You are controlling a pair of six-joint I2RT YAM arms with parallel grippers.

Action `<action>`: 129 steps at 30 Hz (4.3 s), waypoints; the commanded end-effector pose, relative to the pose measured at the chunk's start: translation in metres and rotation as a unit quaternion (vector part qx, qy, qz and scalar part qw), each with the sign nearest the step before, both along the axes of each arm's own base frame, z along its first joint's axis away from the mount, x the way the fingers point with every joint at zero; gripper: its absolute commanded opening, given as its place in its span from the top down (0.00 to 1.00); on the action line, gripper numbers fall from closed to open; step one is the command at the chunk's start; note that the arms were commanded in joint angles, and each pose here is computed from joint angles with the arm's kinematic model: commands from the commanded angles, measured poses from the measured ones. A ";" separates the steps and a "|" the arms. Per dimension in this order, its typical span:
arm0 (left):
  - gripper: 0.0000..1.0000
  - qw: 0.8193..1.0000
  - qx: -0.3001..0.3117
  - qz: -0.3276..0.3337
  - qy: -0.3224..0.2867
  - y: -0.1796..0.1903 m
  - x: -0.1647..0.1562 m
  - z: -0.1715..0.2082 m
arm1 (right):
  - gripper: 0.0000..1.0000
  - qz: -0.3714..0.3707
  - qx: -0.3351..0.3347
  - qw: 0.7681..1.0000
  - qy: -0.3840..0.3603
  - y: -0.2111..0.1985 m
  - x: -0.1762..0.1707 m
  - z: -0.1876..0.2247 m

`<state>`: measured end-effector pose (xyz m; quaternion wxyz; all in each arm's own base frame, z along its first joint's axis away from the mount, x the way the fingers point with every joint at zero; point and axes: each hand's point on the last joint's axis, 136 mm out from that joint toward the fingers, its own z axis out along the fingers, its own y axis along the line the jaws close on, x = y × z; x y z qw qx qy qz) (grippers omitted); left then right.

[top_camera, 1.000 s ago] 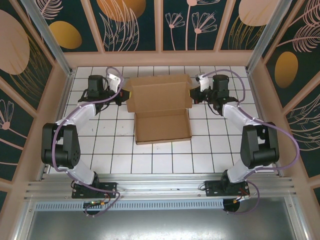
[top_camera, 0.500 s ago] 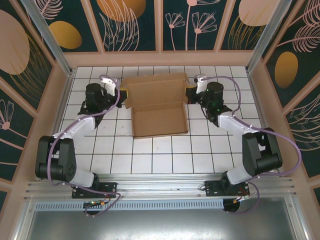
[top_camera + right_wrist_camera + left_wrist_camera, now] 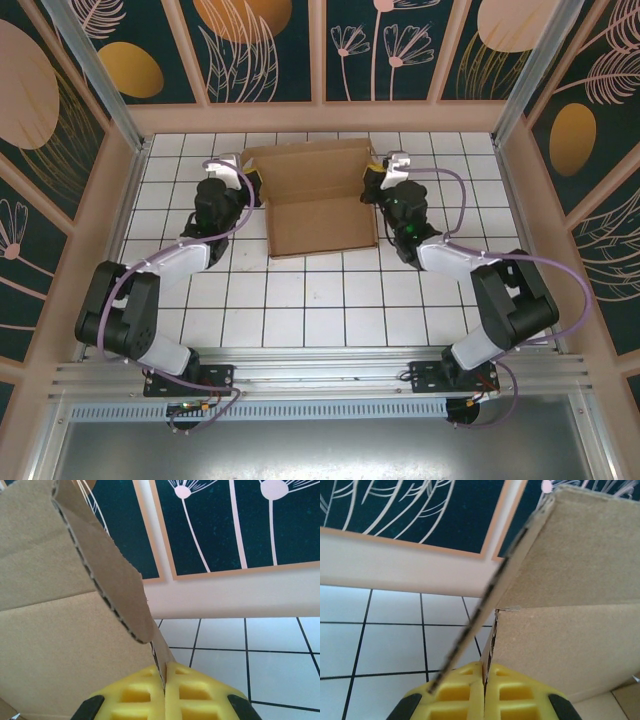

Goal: Fold the paper box

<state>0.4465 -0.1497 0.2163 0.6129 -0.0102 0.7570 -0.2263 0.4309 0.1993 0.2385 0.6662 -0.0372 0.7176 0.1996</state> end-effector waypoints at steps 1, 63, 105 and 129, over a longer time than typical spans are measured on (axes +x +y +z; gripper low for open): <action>1.00 0.997 -0.063 0.049 -0.009 0.005 0.009 0.009 | 1.00 -0.030 0.059 0.997 -0.048 -0.003 -0.001 0.016; 0.74 0.994 -0.070 0.018 0.080 -0.024 -0.079 -0.088 | 0.79 0.006 0.111 0.994 -0.010 -0.002 -0.109 -0.092; 0.77 0.992 -0.024 0.040 0.114 -0.020 -0.073 -0.107 | 0.57 0.193 0.100 0.976 -0.014 0.003 -0.194 -0.001; 0.53 0.978 -0.018 0.003 0.208 -0.032 -0.092 -0.107 | 0.79 0.117 0.081 0.948 0.285 0.061 -0.118 -0.074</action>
